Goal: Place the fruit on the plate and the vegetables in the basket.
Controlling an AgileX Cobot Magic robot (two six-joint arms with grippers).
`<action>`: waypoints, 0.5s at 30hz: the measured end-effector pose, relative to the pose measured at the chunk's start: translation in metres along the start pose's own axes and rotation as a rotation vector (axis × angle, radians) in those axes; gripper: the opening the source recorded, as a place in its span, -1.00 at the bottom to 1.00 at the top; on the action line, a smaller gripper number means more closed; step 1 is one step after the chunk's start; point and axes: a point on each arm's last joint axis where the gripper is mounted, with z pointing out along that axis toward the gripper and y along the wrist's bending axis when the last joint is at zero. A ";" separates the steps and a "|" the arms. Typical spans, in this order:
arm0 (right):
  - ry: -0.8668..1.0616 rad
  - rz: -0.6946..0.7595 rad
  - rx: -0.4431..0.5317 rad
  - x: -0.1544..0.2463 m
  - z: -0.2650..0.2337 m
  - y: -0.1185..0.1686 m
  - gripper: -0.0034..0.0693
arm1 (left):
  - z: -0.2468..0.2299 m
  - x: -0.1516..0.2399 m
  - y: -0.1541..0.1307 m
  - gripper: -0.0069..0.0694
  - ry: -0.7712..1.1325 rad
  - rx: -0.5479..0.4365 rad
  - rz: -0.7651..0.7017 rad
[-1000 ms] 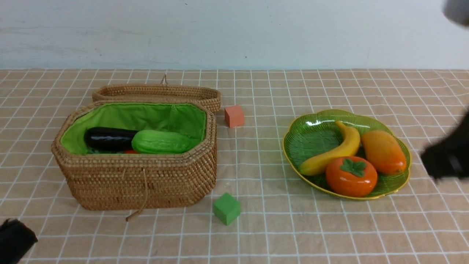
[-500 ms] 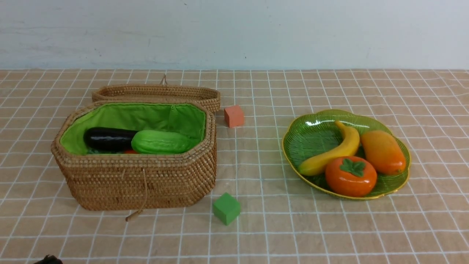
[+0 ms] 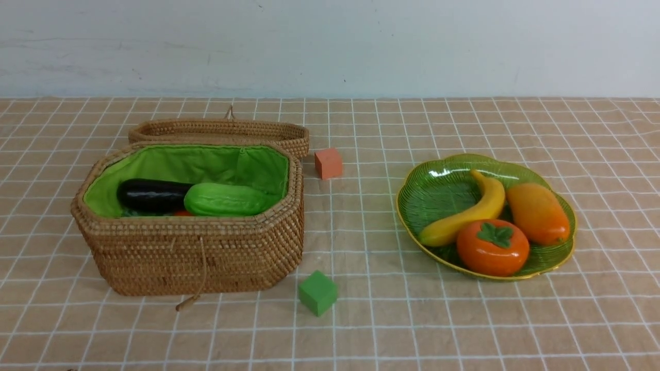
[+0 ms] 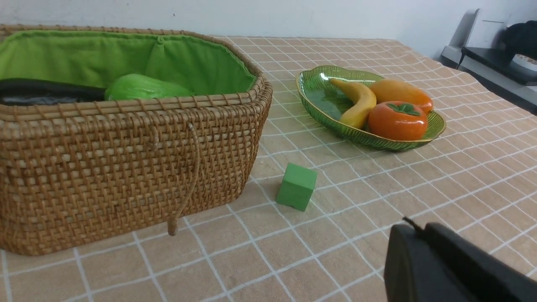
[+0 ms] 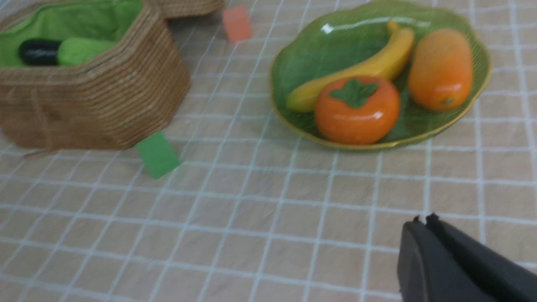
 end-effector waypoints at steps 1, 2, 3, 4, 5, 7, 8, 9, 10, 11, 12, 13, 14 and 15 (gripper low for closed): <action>-0.029 -0.002 0.049 0.009 0.006 -0.004 -0.96 | 0.000 0.000 0.000 -0.75 0.002 -0.001 0.000; -0.070 0.013 0.102 0.018 0.011 -0.009 -0.96 | 0.000 0.000 0.000 -0.74 0.004 -0.002 -0.001; -0.093 0.042 0.137 0.031 0.016 -0.013 -0.96 | 0.000 0.000 0.000 -0.74 0.005 -0.002 -0.001; -0.114 0.073 0.171 0.043 0.020 -0.017 -0.96 | 0.000 0.000 0.000 -0.74 0.005 -0.002 -0.001; -0.119 0.094 0.198 0.052 0.023 -0.020 -0.96 | 0.000 0.000 0.000 -0.74 0.005 -0.002 -0.001; -0.163 0.123 0.235 0.071 0.027 -0.025 -0.96 | 0.000 0.000 0.000 -0.73 0.005 -0.002 -0.002; -0.179 0.125 0.243 0.078 0.028 -0.027 -0.96 | 0.000 0.000 0.000 -0.72 0.005 -0.002 -0.002; -0.198 0.119 0.250 0.086 0.030 -0.028 -0.96 | 0.000 0.000 0.000 -0.72 0.005 -0.002 -0.002; -0.195 0.111 0.254 0.091 0.031 -0.028 -0.96 | 0.000 0.001 0.000 -0.72 0.008 -0.004 -0.002; -0.197 0.103 0.256 0.092 0.031 -0.029 -0.96 | 0.000 0.001 0.000 -0.72 0.007 -0.003 -0.002; -0.194 0.092 0.257 0.093 0.031 -0.029 -0.96 | 0.000 0.001 0.000 -0.72 0.009 -0.004 -0.003; -0.194 0.087 0.257 0.094 0.031 -0.029 -0.96 | 0.000 0.001 0.000 -0.72 0.012 -0.005 -0.002; -0.193 0.089 0.256 0.094 0.031 -0.029 -0.96 | 0.000 0.001 0.000 -0.72 0.012 -0.005 -0.002; -0.196 0.088 0.253 0.093 0.031 -0.028 -0.96 | 0.000 0.001 0.000 -0.71 0.011 -0.005 -0.002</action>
